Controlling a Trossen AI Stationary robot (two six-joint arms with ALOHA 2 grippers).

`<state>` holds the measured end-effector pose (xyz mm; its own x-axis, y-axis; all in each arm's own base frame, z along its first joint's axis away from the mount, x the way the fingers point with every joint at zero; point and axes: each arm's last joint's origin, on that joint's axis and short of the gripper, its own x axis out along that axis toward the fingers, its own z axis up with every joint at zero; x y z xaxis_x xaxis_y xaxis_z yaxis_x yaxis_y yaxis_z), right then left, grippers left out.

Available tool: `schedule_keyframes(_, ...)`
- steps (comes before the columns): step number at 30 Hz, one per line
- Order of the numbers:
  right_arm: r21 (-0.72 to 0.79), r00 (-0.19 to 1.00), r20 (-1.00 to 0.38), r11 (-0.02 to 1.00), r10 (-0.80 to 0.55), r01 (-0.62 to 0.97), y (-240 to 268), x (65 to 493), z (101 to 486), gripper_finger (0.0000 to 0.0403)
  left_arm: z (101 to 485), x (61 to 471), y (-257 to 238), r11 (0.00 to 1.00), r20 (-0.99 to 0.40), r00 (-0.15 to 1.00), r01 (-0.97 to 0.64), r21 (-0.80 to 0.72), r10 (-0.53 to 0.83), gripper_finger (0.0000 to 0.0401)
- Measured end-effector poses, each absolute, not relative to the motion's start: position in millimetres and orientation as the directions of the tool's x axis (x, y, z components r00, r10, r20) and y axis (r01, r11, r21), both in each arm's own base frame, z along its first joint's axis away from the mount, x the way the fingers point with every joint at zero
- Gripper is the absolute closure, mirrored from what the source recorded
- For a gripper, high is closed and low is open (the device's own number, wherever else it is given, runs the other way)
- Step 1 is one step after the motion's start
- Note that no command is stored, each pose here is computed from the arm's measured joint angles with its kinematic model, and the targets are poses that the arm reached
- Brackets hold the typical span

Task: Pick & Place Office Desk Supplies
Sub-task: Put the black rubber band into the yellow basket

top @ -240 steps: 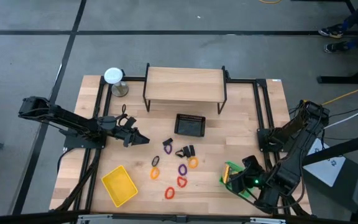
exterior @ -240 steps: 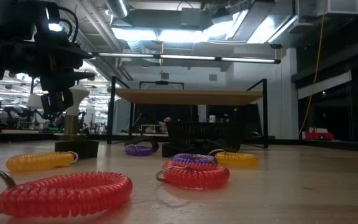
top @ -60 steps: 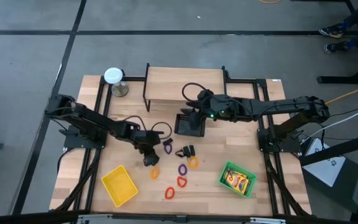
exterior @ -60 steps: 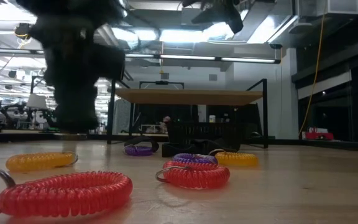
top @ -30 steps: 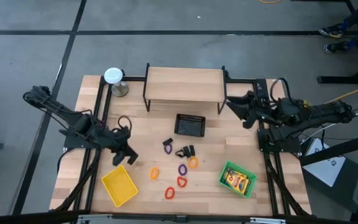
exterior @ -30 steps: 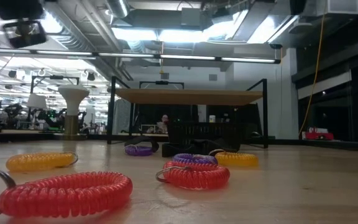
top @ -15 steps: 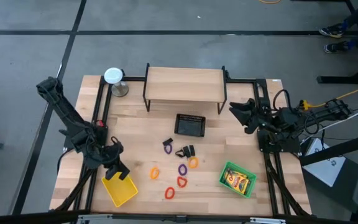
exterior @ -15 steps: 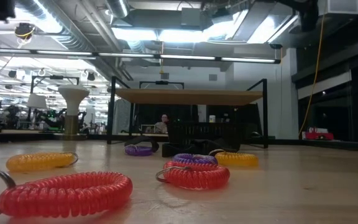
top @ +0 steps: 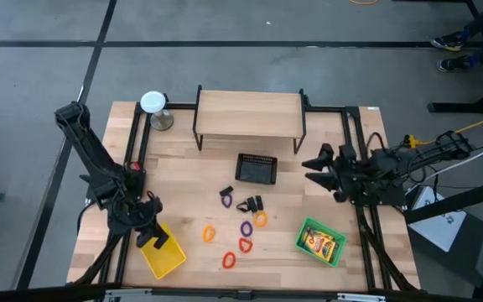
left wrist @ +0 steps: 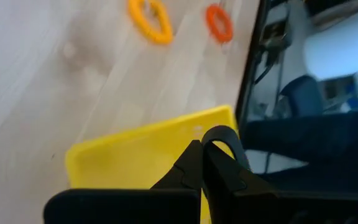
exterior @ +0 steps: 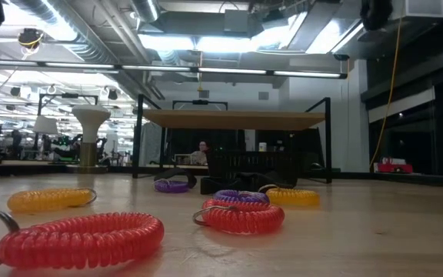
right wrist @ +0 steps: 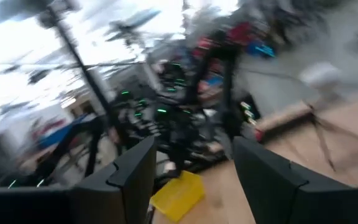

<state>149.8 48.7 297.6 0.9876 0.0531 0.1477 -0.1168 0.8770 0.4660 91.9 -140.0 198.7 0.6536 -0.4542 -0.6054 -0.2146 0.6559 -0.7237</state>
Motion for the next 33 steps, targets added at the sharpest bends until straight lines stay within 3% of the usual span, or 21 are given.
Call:
schedule_keyframes(3, 0.416, 0.976, 0.188, 0.891, 0.113, -0.183, 50.2, 148.8, 301.6, 0.0189, 192.0, 91.7, -144.6, 0.684, -0.643, 0.617, -0.222, -0.695, -0.453, 0.0399)
schedule_keyframes(13, 0.419, 0.979, 0.175, 0.892, 0.104, -0.169, 49.5, 148.1, 300.6, 0.0189, 164.6, 93.7, -162.2, 0.74, -0.747, 0.537, -0.298, -0.603, -0.392, 0.0388)
schedule_keyframes(18, 0.427, 0.979, 0.175, 0.888, 0.104, -0.17, 49.5, 148.1, 300.6, 0.0189, 154.9, 95.2, -169.7, 0.73, -0.777, 0.473, -0.337, -0.595, -0.415, 0.0334)
schedule_keyframes(26, 0.428, 0.973, 0.177, 0.879, 0.148, -0.211, 50.8, 147.9, 300.6, 0.0189, 161.2, 97.9, -174.6, 0.663, -0.742, 0.496, -0.37, -0.651, -0.452, 0.023)
schedule_keyframes(33, 0.419, 0.971, 0.177, 0.88, 0.162, -0.223, 51.2, 147.8, 300.6, 0.0189, 191.7, 102.1, -176.7, 0.61, -0.653, 0.563, -0.301, -0.733, -0.507, 0.0209)
